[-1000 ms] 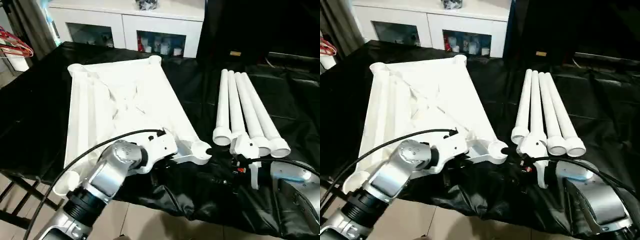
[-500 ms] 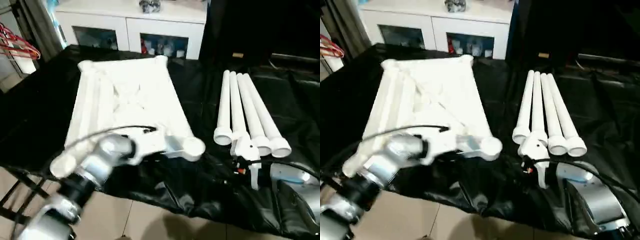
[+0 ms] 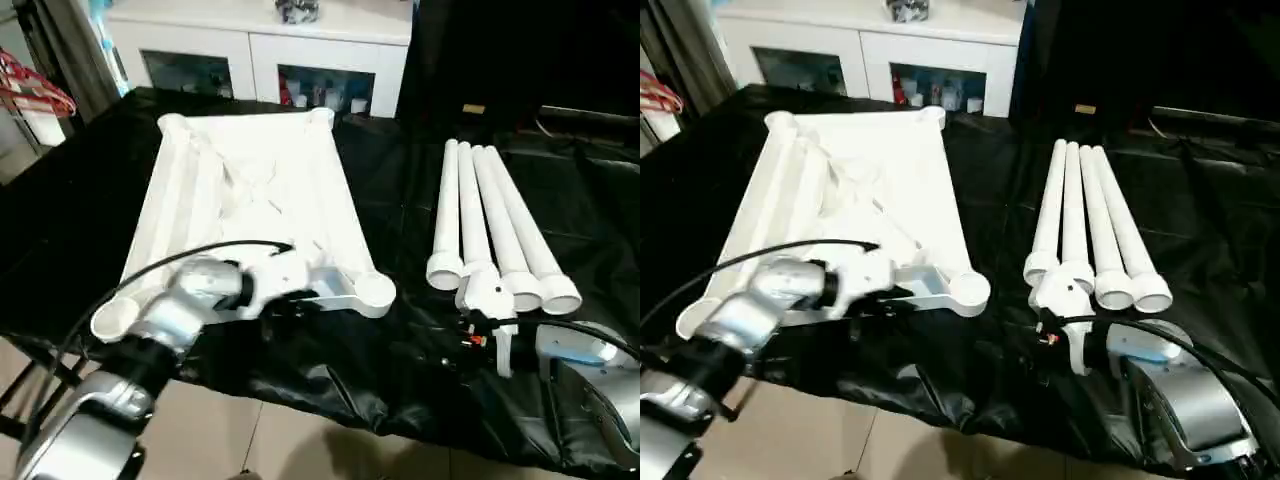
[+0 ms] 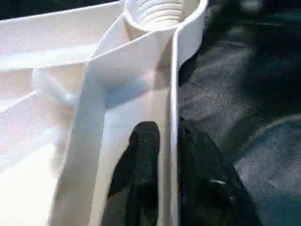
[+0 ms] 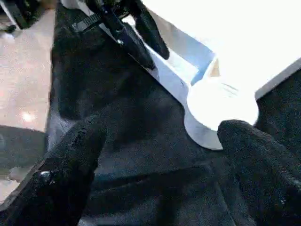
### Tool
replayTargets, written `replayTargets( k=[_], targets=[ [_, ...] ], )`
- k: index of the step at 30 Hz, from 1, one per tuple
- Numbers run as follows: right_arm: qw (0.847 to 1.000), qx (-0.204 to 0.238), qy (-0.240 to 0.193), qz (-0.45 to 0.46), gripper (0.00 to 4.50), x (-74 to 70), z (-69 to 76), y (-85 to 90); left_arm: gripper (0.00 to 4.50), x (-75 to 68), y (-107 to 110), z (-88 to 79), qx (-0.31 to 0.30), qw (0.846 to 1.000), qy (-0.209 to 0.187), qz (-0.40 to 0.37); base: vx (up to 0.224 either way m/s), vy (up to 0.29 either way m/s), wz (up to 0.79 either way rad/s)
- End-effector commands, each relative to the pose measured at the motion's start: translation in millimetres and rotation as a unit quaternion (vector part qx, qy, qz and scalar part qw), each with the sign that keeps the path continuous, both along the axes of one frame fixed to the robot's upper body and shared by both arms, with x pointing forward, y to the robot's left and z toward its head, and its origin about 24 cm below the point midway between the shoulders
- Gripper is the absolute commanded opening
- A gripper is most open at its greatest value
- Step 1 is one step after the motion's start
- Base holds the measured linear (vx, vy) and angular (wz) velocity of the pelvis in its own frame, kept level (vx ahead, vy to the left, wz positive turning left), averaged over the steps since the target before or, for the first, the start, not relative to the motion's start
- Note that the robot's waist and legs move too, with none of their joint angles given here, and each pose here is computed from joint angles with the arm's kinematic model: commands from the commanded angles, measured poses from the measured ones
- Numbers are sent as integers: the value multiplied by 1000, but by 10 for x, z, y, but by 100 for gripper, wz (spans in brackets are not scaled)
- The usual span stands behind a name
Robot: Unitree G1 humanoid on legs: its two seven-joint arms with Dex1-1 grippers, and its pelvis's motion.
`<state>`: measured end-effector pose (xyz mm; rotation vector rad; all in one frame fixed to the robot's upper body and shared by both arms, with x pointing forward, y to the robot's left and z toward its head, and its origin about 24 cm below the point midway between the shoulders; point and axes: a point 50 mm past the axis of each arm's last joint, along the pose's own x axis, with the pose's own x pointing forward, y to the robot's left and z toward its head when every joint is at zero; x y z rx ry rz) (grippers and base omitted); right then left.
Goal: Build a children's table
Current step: Move table base
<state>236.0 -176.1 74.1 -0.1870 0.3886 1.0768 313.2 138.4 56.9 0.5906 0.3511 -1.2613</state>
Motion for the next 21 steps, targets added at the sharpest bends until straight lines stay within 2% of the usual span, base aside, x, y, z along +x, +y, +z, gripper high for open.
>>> replayTargets(
  k=[1,4,6,7,8,9,10,11,12,14,15,18,20,21],
  targets=[
    [1000,17,-11,-7,427,29,121,22,127,-26,74,137,-20,1000,-5,2,0,0,0],
    [999,26,-21,-19,427,67,181,45,148,-73,146,201,-33,999,-2,12,0,0,0],
    [997,39,-37,-64,427,220,242,97,164,-84,215,317,-59,997,-18,41,0,0,0],
    [996,39,-38,-72,439,243,244,100,169,-82,219,328,-61,997,-20,45,0,0,0],
    [990,44,-45,-125,445,399,260,129,177,-62,244,400,-80,993,-35,74,0,0,0],
    [987,46,-46,-145,450,460,264,142,187,-51,251,427,-87,992,-42,85,0,0,0],
    [980,47,-39,-190,450,597,252,171,191,-25,243,485,-108,987,-50,112,0,0,0],
    [976,45,-37,-210,450,654,243,183,199,-12,241,507,-117,984,-54,123,0,0,0],
    [958,21,-37,-284,450,897,215,200,211,-24,202,552,-137,979,-52,142,0,0,0],
    [947,16,-38,-318,450,1007,213,194,221,-51,175,552,-141,978,-50,144,0,0,0],
    [935,13,-40,-352,450,1120,219,174,226,-100,132,542,-147,978,-44,143,0,0,0],
    [918,10,-39,-396,450,1300,230,144,240,-190,64,531,-161,978,-30,132,0,0,0],
    [913,11,-38,-406,450,1349,236,141,262,-217,46,533,-162,978,-26,127,0,0,0],
    [904,12,-29,-427,450,1443,256,124,272,-264,1,565,-164,980,-18,112,0,0,0]
  ],
)
